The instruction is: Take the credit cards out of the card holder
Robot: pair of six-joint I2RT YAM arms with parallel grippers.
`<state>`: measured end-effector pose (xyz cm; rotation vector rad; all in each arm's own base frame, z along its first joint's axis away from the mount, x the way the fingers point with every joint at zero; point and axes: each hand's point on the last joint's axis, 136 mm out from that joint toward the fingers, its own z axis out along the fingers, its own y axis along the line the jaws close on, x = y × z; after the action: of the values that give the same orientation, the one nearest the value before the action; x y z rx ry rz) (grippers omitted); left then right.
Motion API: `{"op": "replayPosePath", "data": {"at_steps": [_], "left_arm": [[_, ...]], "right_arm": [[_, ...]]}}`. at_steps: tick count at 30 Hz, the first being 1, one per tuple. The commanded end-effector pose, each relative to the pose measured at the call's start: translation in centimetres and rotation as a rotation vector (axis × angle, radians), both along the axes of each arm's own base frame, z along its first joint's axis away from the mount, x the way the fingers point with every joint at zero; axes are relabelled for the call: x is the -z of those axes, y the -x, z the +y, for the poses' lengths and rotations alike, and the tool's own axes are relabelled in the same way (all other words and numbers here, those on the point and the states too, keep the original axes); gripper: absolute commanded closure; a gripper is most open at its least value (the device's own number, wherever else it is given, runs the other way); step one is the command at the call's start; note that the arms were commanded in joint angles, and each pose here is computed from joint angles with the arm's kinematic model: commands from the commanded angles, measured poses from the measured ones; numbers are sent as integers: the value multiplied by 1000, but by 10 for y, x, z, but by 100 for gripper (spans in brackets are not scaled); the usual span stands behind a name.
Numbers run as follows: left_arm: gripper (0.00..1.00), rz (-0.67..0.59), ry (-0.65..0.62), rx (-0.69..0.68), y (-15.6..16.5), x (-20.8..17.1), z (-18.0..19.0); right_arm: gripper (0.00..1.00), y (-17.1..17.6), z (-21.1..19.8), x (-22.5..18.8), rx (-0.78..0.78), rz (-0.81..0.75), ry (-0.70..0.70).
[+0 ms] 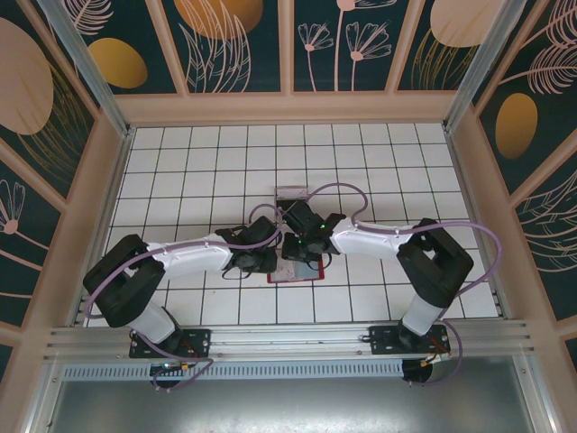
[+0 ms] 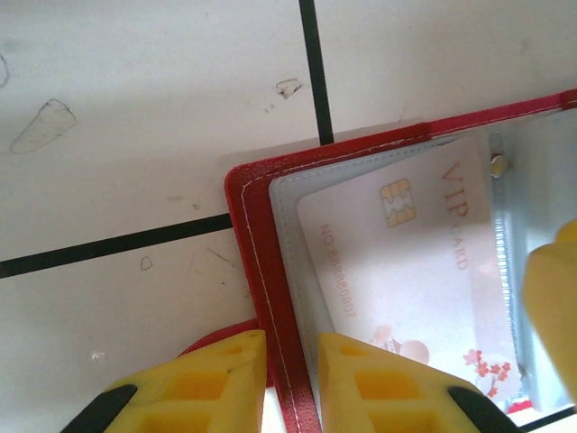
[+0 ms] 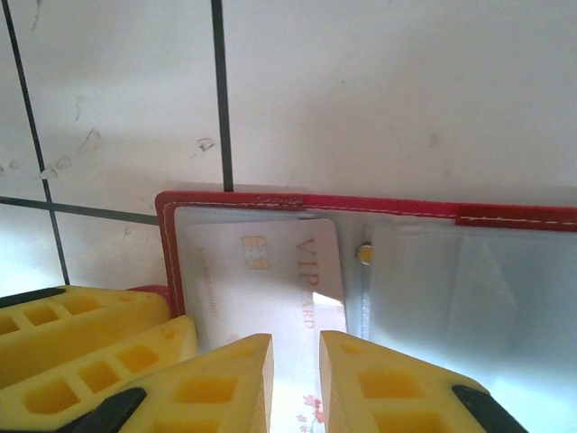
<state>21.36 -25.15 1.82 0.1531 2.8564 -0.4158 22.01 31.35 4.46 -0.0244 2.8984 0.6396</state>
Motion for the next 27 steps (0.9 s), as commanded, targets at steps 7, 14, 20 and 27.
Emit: {"op": "replayPosePath", "data": {"at_steps": [7,14,20,27], "left_arm": [[76,25,-28,5,2,11,0],[76,34,-51,5,3,15,4],[77,43,-59,8,5,18,5],[77,48,-64,6,5,18,6]], "right_arm": [[79,2,-7,8,-30,18,-64],[80,3,-7,16,-46,27,-92],[82,5,-7,19,-52,33,-100],[81,7,-10,25,-53,40,-92]]}}
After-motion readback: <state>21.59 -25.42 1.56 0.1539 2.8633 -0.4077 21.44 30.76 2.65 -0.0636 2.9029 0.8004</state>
